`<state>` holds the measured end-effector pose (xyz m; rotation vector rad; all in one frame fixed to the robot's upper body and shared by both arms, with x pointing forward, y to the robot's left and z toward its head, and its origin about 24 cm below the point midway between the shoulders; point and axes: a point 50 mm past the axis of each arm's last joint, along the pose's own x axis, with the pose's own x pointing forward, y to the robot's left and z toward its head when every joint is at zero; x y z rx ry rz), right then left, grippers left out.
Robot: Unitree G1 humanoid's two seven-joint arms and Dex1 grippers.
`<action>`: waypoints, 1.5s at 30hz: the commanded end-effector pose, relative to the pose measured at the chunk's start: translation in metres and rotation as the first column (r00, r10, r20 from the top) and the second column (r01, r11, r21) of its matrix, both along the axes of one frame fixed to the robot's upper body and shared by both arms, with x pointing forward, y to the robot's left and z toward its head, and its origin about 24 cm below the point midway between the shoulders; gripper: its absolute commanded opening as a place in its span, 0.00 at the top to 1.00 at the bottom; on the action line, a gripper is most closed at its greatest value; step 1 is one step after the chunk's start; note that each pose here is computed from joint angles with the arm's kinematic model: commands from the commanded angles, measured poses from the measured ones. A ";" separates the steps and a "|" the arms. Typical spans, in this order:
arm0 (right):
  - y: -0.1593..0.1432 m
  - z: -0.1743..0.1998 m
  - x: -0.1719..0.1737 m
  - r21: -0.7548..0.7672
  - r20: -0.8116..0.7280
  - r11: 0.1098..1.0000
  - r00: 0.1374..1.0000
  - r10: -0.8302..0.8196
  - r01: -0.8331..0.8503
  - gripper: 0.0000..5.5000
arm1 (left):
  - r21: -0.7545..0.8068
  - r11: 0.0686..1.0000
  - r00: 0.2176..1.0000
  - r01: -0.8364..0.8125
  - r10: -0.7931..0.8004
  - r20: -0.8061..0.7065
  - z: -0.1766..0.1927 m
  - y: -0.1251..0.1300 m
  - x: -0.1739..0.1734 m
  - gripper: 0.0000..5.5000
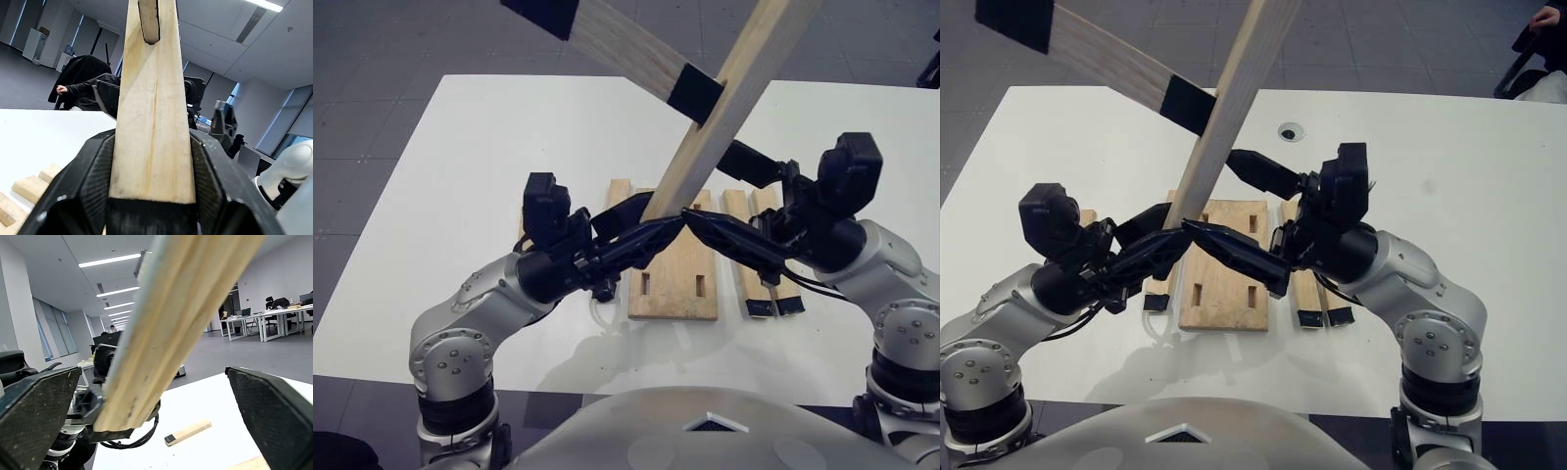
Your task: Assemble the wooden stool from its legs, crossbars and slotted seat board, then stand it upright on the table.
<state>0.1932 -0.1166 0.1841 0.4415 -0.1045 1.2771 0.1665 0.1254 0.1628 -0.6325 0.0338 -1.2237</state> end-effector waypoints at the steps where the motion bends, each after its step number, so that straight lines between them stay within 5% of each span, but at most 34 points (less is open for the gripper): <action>1: 0.008 0.008 -0.001 -0.018 0.040 0.998 0.997 0.059 -0.058 0.00 | 0.010 1.000 1.000 0.009 -0.009 0.007 -0.001 -0.002 -0.004 0.63; 4: 0.015 0.010 -0.003 -0.025 0.031 0.994 0.994 0.109 -0.109 0.00 | 0.018 1.000 1.000 0.013 -0.013 0.001 -0.003 -0.005 -0.005 0.63; 15: 0.027 0.010 -0.006 -0.014 -0.048 0.970 0.970 0.240 -0.241 0.38 | 0.057 0.998 0.999 -0.027 0.029 -0.031 -0.011 -0.008 -0.002 0.63; 24: 0.022 0.017 -0.003 -0.012 -0.072 0.957 0.955 0.288 -0.289 0.57 | 0.091 0.995 0.998 -0.040 0.044 -0.044 -0.020 -0.005 -0.001 0.63; 36: 0.017 0.020 -0.009 -0.014 -0.085 0.936 0.933 0.348 -0.351 0.60 | 0.109 0.994 0.998 0.007 -0.001 -0.055 -0.029 0.005 0.004 0.63; 45: -0.011 0.003 0.024 -0.075 -0.081 0.974 0.975 0.206 -0.212 0.63 | 0.139 0.981 0.990 -0.135 0.139 -0.018 -0.023 0.031 0.032 0.34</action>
